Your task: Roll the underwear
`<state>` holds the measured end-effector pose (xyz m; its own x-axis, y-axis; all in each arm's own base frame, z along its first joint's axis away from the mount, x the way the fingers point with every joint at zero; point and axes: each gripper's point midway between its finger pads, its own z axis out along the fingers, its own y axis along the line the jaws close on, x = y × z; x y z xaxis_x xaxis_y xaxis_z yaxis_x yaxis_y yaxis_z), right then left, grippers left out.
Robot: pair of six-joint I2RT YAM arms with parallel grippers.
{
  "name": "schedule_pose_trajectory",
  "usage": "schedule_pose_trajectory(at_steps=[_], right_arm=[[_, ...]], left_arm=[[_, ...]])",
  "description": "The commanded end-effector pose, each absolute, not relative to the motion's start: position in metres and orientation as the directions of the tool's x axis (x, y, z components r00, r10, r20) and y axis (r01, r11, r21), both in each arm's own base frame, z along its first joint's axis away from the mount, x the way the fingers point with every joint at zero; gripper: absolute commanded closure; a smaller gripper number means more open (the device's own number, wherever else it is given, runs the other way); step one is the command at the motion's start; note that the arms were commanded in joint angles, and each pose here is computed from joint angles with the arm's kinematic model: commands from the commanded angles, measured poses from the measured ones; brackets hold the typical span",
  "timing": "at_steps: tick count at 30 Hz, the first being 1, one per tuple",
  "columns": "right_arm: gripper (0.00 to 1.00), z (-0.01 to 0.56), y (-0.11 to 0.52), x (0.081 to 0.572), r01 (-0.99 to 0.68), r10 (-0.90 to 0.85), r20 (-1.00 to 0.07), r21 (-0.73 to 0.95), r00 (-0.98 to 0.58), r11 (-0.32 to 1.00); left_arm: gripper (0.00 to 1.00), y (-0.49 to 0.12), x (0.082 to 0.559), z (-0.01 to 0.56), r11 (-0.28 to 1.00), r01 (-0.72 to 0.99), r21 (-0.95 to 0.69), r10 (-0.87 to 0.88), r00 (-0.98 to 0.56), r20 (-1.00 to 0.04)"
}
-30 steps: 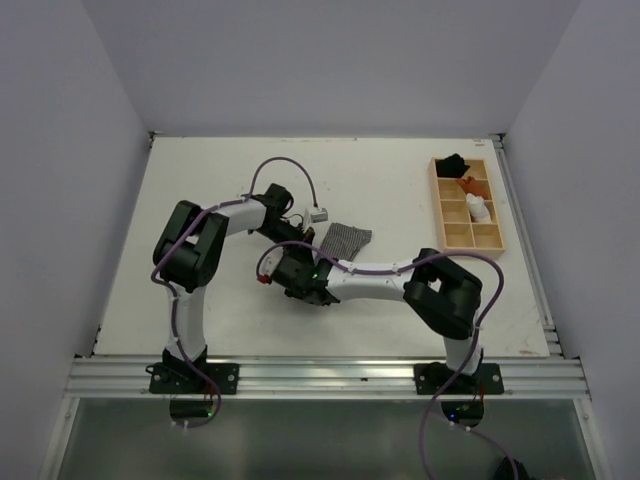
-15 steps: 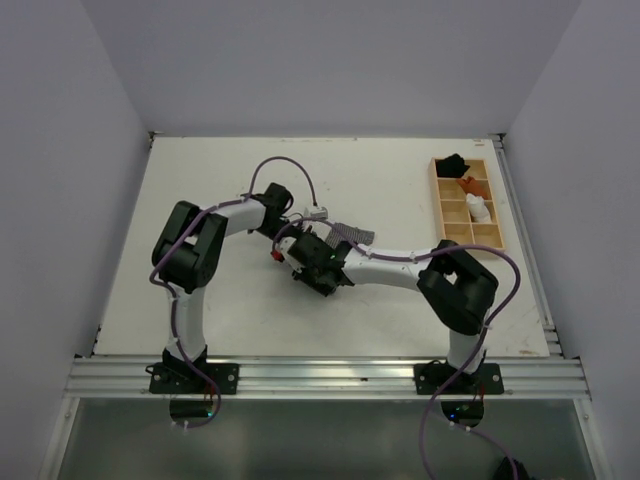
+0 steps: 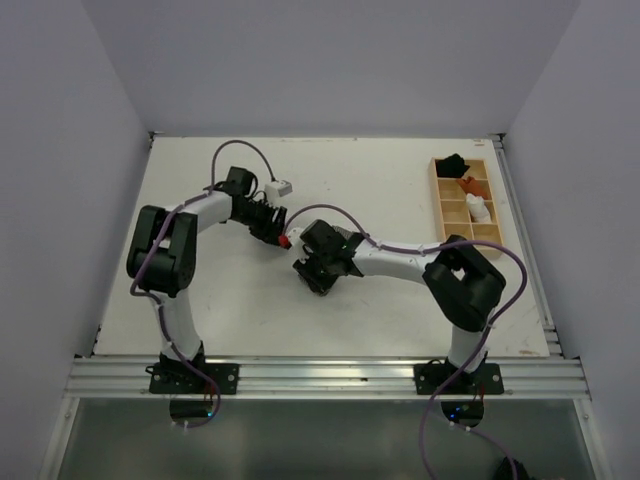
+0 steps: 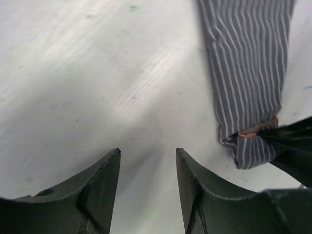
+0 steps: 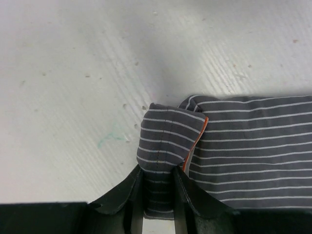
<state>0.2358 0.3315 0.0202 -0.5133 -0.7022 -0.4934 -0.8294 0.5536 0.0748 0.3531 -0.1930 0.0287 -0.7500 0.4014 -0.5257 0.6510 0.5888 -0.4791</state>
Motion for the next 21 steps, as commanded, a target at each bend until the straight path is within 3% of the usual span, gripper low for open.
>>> schedule_pose_trajectory(at_steps=[1, 7, 8, 10, 11, 14, 21], right_arm=[[0.91, -0.011, 0.326, 0.193, -0.800, -0.717, -0.355, 0.280, -0.600, 0.531], [0.90, -0.008, 0.329, 0.189, -0.725, -0.667, -0.315, 0.454, -0.675, 0.518], [0.90, -0.008, 0.329, 0.187, -0.718, -0.670, -0.305, 0.475, -0.677, 0.509], [0.89, -0.009, 0.328, 0.181, -0.699, -0.680, -0.271, 0.517, -0.681, 0.494], [0.89, -0.012, 0.331, 0.183, -0.696, -0.685, -0.263, 0.528, -0.679, 0.487], [0.89, -0.013, 0.334, 0.187, -0.652, -0.674, -0.229, 0.587, -0.703, 0.480], [0.88, -0.015, 0.334, 0.190, -0.541, -0.650, -0.146, 0.702, -0.746, 0.463]], left_arm=[[0.47, -0.159, 0.389, 0.050, 0.748, 0.573, -0.335, 0.304, -0.744, -0.595], [0.48, -0.112, 0.415, 0.086, 0.868, 0.451, -0.208, 0.186, -0.684, -0.705], [0.49, -0.109, 0.422, 0.107, 0.876, 0.452, -0.166, 0.173, -0.618, -0.767], [0.48, -0.114, 0.423, 0.135, 0.853, 0.503, -0.137, 0.168, -0.514, -0.841], [0.47, -0.118, 0.426, 0.166, 0.843, 0.528, -0.097, 0.142, -0.394, -0.908], [0.43, -0.135, 0.414, 0.194, 0.769, 0.638, -0.050, 0.146, -0.251, -0.957], [0.47, -0.165, 0.368, 0.155, 0.534, 0.831, -0.152, 0.246, -0.324, -0.914]])
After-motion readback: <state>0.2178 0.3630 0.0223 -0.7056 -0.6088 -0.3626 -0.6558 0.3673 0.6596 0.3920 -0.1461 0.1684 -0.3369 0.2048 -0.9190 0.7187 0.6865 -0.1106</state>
